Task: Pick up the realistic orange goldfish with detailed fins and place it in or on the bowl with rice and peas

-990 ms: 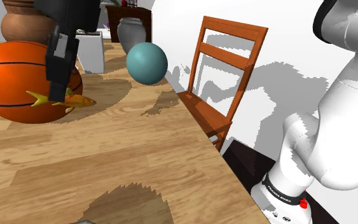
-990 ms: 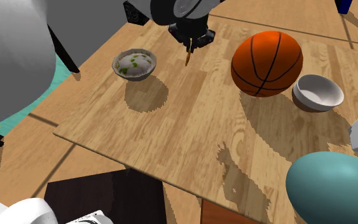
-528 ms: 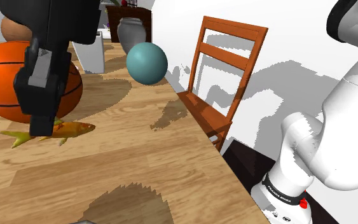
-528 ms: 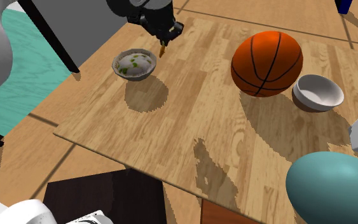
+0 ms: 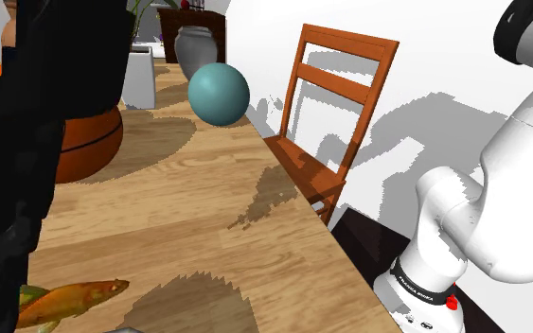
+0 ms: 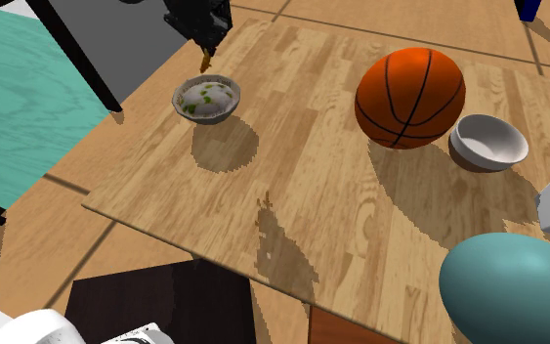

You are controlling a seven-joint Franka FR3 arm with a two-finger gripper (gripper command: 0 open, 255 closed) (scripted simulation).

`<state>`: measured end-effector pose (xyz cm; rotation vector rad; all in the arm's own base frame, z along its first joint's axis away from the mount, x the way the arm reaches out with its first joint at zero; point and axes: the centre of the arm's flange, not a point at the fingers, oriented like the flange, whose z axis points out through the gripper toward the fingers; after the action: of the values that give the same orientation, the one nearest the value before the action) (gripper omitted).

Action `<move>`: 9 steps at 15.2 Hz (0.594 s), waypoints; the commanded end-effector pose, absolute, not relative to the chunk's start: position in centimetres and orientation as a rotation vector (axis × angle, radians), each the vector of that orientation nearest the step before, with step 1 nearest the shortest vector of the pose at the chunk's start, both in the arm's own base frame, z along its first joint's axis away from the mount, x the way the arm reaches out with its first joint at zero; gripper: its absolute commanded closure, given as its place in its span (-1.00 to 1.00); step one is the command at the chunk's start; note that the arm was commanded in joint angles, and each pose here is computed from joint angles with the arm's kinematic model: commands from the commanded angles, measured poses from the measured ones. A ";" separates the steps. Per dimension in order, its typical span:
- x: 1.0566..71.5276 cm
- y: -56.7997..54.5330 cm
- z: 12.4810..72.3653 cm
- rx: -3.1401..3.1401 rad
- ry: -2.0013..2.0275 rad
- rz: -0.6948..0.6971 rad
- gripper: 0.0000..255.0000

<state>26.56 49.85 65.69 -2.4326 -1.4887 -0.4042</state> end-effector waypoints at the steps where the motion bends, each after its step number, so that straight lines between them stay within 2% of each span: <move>1: 24.5 51.3 65.6 -2.434 -1.486 -0.404 1.00; 2: 22.6 52.5 65.7 -2.434 -1.486 -0.404 1.00; 9: 22.6 52.5 62.0 -2.434 -1.486 -0.404 1.00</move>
<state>22.45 52.55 62.49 -2.4338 -1.4859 -0.4037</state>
